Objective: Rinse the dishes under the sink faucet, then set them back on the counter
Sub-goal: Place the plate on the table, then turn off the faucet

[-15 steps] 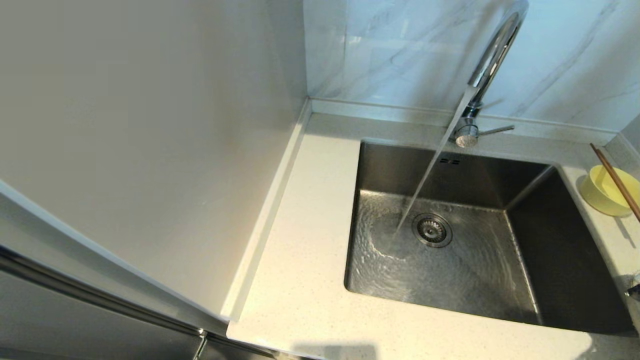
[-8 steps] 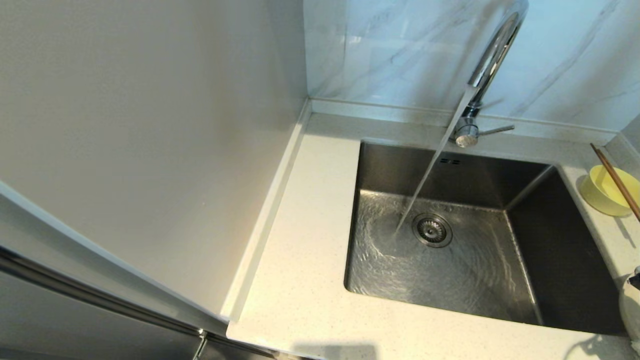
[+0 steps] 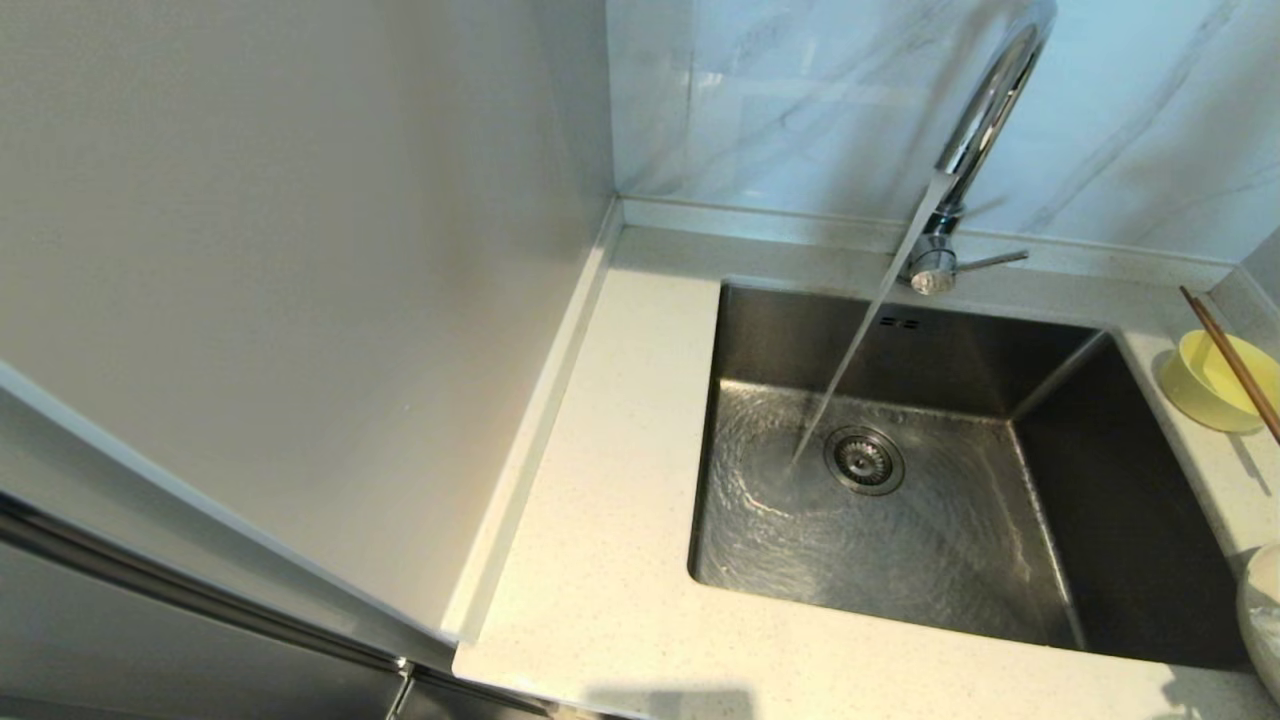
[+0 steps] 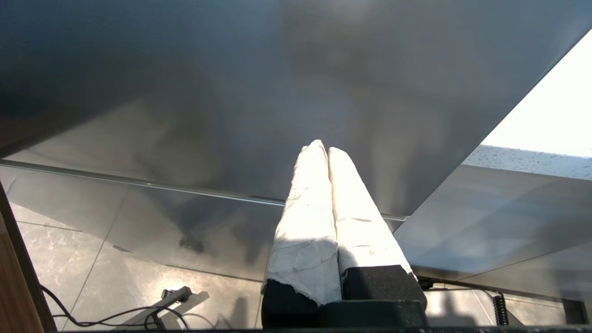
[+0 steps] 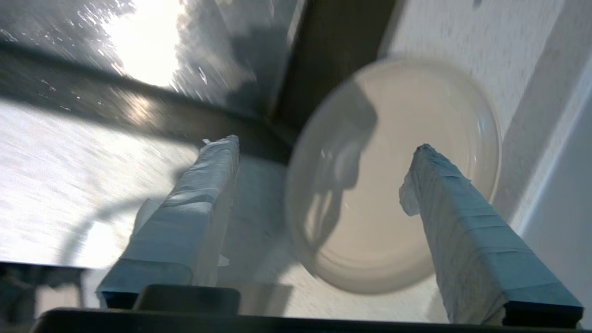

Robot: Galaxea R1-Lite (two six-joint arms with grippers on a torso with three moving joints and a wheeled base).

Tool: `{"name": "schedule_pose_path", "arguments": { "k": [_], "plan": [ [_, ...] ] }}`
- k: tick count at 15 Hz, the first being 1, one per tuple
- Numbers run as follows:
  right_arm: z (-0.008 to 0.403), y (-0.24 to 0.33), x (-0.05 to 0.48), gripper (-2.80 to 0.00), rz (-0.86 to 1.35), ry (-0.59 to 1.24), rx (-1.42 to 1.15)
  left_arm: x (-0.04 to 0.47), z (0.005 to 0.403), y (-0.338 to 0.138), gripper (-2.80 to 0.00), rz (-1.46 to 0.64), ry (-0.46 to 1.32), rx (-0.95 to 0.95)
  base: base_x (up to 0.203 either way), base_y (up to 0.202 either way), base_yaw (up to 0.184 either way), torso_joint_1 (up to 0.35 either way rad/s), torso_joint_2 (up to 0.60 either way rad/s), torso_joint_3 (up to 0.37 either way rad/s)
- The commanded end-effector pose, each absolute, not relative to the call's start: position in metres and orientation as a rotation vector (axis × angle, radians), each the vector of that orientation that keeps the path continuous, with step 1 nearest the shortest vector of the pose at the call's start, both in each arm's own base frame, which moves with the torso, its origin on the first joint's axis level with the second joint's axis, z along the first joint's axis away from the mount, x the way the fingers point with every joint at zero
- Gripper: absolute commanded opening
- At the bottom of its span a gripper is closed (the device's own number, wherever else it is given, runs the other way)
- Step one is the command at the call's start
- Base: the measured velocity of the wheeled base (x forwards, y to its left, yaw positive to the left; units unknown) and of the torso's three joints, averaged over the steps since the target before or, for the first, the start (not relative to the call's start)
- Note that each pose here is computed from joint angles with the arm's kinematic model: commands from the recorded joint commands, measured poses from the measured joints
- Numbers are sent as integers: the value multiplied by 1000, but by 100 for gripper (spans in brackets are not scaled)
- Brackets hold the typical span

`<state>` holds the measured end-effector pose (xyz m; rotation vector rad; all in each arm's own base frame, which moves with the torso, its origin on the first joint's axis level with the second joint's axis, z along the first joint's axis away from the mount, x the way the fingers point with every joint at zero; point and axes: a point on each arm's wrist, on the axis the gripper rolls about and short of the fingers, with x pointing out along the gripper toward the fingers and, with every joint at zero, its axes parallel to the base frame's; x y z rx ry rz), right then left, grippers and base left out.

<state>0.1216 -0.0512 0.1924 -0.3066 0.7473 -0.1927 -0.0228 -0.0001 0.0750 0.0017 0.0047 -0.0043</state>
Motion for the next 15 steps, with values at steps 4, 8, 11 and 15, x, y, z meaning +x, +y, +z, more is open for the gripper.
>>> {"name": "schedule_pose_path", "arguments": {
  "k": [4,8,11,15],
  "plan": [
    [235,-41,110,0,-132,518,18,-23,75,0,-280,-5,5,2,0,0,0,0,0,0],
    [239,-40,116,0,-200,514,126,-23,75,0,-280,-5,5,2,0,0,0,0,0,0],
    [232,-32,118,0,-229,559,54,-23,75,0,-280,-5,5,2,0,0,0,0,0,0],
    [233,-23,115,-280,-175,561,25,-23,75,0,-280,-5,5,2,0,0,0,0,0,0]
  ]
}}
